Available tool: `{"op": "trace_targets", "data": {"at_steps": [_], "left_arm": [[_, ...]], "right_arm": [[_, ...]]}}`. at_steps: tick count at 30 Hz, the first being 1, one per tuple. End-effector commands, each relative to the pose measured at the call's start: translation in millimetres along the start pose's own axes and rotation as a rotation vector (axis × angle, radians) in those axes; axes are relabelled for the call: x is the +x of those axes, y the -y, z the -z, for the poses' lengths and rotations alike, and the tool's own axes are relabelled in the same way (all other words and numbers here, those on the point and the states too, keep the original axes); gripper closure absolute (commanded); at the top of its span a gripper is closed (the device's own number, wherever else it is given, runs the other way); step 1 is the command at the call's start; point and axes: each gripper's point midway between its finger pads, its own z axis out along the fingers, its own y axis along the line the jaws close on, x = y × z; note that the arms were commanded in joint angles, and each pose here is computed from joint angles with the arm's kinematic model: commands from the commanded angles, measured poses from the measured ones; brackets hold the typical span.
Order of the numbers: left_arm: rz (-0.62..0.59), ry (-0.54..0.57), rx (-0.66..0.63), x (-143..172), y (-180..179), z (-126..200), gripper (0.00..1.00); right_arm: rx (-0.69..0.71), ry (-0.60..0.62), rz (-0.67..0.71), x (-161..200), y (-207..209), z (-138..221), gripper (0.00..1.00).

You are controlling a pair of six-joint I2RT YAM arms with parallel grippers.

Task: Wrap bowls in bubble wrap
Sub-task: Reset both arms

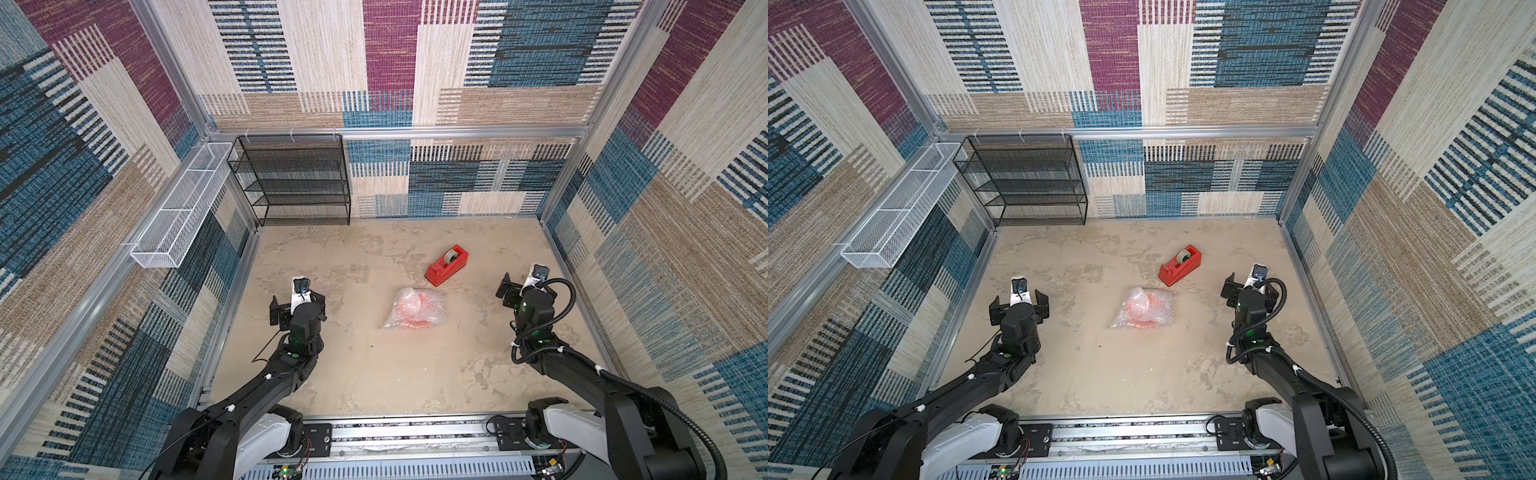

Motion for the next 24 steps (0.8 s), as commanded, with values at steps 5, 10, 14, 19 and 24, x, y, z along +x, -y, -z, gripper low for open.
{"op": "trace_targets", "data": {"at_steps": [5, 10, 14, 19, 24], "left_arm": [[0.138, 0.042, 0.126, 5.6, 14.5, -22.8, 0.00], [0.088, 0.032, 0.153, 5.9, 26.0, -38.5, 0.00], [0.064, 0.053, 0.175, 15.5, 37.2, -50.6, 0.00], [0.097, 0.031, 0.191, 22.4, 32.1, -49.1, 0.00], [0.069, 0.101, 0.252, 25.4, 45.3, -46.7, 0.00]], "right_arm": [[-0.069, 0.175, 0.012, -9.9, 5.4, 1.7, 0.01], [-0.140, 0.207, -0.003, -6.7, 2.6, 4.8, 0.01], [-0.197, 0.247, -0.034, -9.4, -0.1, 10.6, 0.01], [-0.236, 0.237, -0.016, 1.0, -6.4, 8.2, 0.01], [-0.244, 0.208, -0.008, 10.1, -10.0, -1.5, 0.01]]}}
